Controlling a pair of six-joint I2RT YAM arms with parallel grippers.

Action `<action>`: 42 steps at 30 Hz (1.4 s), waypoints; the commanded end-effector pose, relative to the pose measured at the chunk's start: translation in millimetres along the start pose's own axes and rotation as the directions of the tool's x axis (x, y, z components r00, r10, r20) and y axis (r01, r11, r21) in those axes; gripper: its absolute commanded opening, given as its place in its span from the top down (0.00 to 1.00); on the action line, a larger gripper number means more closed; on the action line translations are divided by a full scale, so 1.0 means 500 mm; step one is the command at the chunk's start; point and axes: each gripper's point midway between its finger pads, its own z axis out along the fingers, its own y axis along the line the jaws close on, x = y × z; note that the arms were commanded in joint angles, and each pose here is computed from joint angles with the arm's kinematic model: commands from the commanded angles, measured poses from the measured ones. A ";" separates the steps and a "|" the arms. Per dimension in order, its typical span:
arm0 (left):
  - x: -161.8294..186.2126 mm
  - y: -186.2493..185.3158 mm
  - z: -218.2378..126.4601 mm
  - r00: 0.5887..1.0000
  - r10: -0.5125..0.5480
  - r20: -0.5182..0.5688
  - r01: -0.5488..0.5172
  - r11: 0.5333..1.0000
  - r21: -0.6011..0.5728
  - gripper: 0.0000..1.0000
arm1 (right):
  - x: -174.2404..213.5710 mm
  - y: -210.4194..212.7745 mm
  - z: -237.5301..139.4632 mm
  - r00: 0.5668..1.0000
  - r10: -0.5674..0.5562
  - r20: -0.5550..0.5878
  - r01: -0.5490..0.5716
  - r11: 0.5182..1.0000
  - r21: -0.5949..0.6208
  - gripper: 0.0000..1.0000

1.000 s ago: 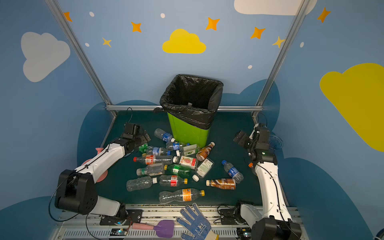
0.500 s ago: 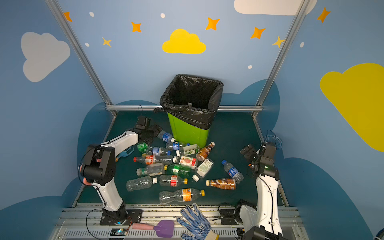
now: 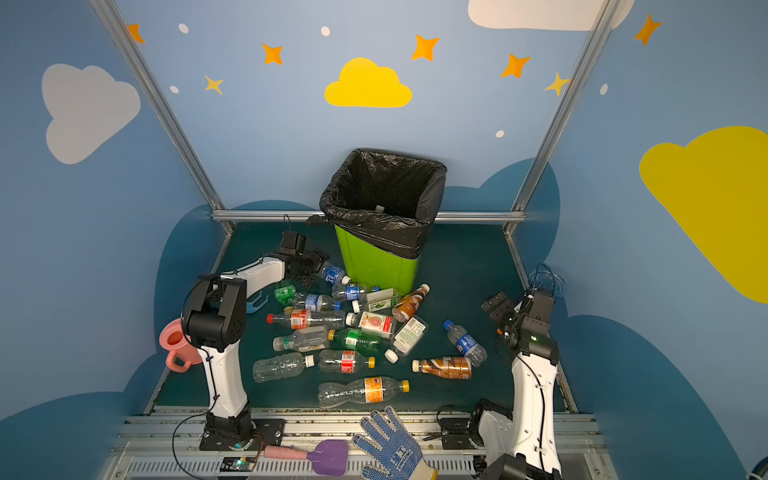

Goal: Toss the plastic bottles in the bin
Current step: 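Grasp the blue-label clear bottle with the left gripper while the right arm lowers, then lift the blue-label bottle over the bin with left gripper while right reaches forward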

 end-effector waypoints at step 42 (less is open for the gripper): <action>0.162 -0.628 -0.654 0.554 0.608 0.569 -0.828 0.478 0.294 0.21 | -0.056 0.049 -0.074 0.995 -0.007 0.095 0.017 0.994 -0.107 0.02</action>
